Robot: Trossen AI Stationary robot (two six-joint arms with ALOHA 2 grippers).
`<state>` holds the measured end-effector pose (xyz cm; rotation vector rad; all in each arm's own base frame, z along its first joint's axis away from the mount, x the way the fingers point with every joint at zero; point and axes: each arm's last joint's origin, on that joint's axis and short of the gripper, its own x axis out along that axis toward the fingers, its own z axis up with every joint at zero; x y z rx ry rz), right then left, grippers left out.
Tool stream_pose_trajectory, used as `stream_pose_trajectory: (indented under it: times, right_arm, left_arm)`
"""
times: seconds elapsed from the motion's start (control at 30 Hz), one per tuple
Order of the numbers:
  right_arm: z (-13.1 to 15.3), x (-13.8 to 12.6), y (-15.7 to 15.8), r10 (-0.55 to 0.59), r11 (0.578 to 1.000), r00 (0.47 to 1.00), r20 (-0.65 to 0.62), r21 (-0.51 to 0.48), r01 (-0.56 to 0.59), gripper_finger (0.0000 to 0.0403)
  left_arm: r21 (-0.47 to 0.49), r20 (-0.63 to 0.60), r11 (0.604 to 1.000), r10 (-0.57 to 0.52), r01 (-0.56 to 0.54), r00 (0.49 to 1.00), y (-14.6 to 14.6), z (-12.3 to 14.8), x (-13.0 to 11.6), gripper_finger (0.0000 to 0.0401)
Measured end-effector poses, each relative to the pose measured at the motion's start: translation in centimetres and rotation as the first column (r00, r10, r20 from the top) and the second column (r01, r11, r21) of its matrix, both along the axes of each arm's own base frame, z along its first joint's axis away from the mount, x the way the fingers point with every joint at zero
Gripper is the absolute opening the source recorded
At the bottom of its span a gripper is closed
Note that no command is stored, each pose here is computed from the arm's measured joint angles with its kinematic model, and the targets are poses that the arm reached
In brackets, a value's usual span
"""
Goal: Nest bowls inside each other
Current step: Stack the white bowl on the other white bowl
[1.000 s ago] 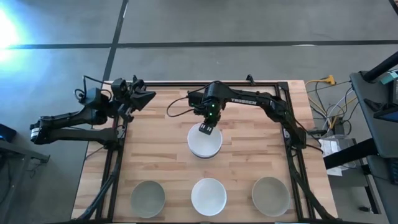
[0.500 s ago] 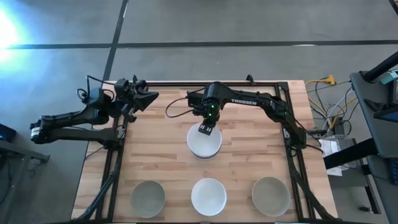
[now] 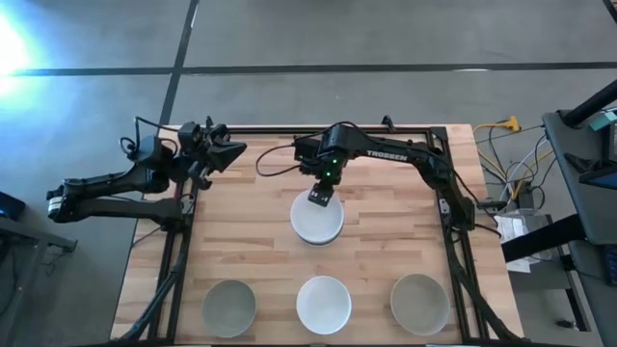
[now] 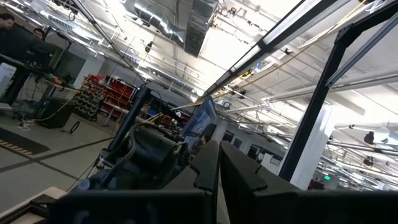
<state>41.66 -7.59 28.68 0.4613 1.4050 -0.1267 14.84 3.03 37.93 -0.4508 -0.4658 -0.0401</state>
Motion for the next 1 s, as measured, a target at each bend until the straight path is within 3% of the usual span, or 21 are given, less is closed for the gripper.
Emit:
stream_pose_trajectory:
  times: [0.13, 0.27, 0.53, 1.0]
  right_arm:
    - [0.1, 0.3, -0.1, -0.009, 1.000, 0.999, 0.032, -0.012, 0.009, 0.0150]
    - [0.7, 0.6, -0.3, -0.037, 0.990, 0.996, 0.085, -0.135, 0.049, 0.0134]
    - [1.3, 0.5, 0.0, 0.020, 0.988, 0.993, 0.115, -0.155, -0.002, 0.0017]
    - [-1.1, 0.4, 0.5, 0.041, 0.994, 0.998, 0.044, -0.099, -0.037, 0.0009]
  left_arm:
    - [-0.003, -0.001, 1.000, -0.002, 0.002, 1.000, 0.0, 0.0, 0.1, 0.0000]
    - [-0.022, 0.003, 1.000, -0.012, 0.012, 1.000, 0.0, 0.0, 0.0, 0.0000]
    - [-0.018, -0.001, 1.000, -0.020, 0.020, 1.000, 0.0, 0.0, 0.1, 0.0000]
    - [-0.021, -0.013, 1.000, -0.021, 0.020, 1.000, 0.1, -0.2, 0.4, 0.0000]
